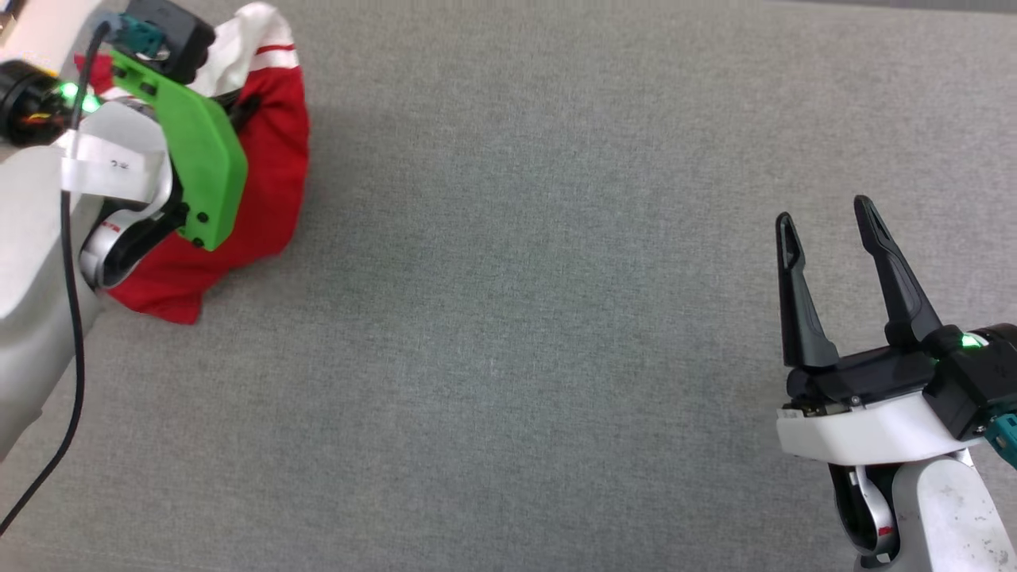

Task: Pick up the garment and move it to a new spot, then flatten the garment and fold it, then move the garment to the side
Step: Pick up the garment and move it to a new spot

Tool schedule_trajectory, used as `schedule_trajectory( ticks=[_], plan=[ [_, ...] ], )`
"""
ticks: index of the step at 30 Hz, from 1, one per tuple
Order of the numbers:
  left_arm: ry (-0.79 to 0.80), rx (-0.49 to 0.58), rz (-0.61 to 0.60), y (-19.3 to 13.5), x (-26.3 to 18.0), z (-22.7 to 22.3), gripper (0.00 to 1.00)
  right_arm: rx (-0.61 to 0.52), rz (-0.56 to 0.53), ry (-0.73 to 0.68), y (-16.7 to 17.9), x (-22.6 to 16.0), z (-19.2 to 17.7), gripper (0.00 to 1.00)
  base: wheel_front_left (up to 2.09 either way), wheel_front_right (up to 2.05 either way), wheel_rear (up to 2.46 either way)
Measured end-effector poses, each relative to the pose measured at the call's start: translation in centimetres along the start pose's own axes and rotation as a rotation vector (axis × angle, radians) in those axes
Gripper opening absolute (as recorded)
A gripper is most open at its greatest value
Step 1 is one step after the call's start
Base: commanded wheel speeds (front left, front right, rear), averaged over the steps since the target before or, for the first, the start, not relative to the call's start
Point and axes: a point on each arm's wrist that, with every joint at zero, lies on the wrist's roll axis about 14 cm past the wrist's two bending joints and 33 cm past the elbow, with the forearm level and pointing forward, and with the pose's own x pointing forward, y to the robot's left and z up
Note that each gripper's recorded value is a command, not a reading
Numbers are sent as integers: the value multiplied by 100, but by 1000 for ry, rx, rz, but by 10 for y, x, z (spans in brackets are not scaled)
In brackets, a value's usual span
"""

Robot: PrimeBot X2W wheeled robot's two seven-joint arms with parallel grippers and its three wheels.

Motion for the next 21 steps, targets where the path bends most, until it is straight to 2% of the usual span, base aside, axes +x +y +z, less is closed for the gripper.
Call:
schedule_trajectory(
  ticks=[5, 8, 18, 21],
  plan=[
    [-124, 92, -68, -30, -7, 45, 0, 4, -29, -23, -6, -9, 15, 100, 0, 0, 0],
    [-183, 141, -148, -64, -2, 67, 0, 2, -62, -35, -16, -16, 23, 100, 0, 0, 0],
    [-323, 338, -485, -211, 17, 121, 0, -20, -196, -51, -56, -43, 40, 100, 0, 0, 0],
    [-361, 390, -610, -266, 20, 129, 0, -27, -243, -45, -69, -53, 41, 100, 0, 0, 0]
  ],
)
